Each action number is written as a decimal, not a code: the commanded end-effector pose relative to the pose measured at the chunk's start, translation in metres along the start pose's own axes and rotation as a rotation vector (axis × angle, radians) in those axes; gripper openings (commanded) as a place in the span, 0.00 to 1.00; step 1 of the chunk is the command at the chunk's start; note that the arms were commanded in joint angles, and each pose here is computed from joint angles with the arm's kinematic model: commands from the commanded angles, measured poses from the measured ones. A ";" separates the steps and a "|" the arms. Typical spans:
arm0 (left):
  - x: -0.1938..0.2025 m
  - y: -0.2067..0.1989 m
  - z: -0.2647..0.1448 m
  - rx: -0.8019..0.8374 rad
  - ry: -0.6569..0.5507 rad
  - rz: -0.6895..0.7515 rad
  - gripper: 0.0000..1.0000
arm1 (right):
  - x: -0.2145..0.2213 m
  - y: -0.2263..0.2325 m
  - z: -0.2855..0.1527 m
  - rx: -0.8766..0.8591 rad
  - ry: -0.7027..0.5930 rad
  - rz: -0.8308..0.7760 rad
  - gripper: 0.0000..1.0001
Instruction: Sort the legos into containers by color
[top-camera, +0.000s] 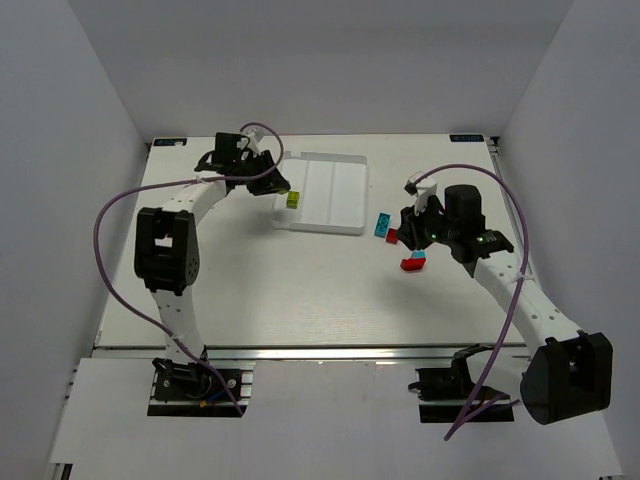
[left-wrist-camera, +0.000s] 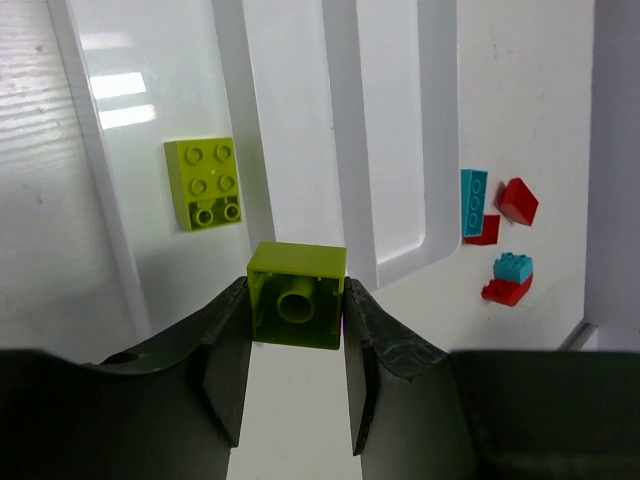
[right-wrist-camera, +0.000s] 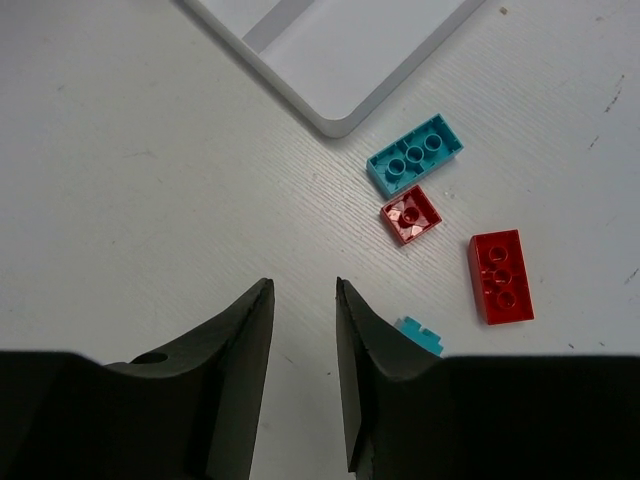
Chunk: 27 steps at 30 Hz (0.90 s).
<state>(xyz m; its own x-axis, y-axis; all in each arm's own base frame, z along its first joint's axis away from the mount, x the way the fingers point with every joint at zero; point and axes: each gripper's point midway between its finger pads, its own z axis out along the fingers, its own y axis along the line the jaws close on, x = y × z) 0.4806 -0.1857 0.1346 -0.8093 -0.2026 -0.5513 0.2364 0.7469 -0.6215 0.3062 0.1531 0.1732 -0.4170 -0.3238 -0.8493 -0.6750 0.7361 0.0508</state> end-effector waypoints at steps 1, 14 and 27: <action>-0.015 -0.011 0.004 -0.042 -0.002 0.034 0.04 | -0.006 -0.002 -0.003 0.004 -0.038 -0.018 0.37; -0.015 0.001 0.014 -0.176 0.007 0.031 0.73 | -0.004 -0.009 -0.005 0.013 -0.037 -0.001 0.49; 0.013 0.011 -0.103 -0.364 -0.215 -0.056 0.17 | -0.001 -0.003 -0.009 -0.049 -0.027 -0.045 0.63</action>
<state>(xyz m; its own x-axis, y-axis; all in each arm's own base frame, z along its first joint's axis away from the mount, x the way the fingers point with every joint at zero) 0.4202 -0.1448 0.1443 -0.7842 -0.2654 -0.5609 0.0364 0.8827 -0.4685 0.3071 0.1416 0.1688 -0.4171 -0.3245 -0.8489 -0.6812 0.7300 0.0556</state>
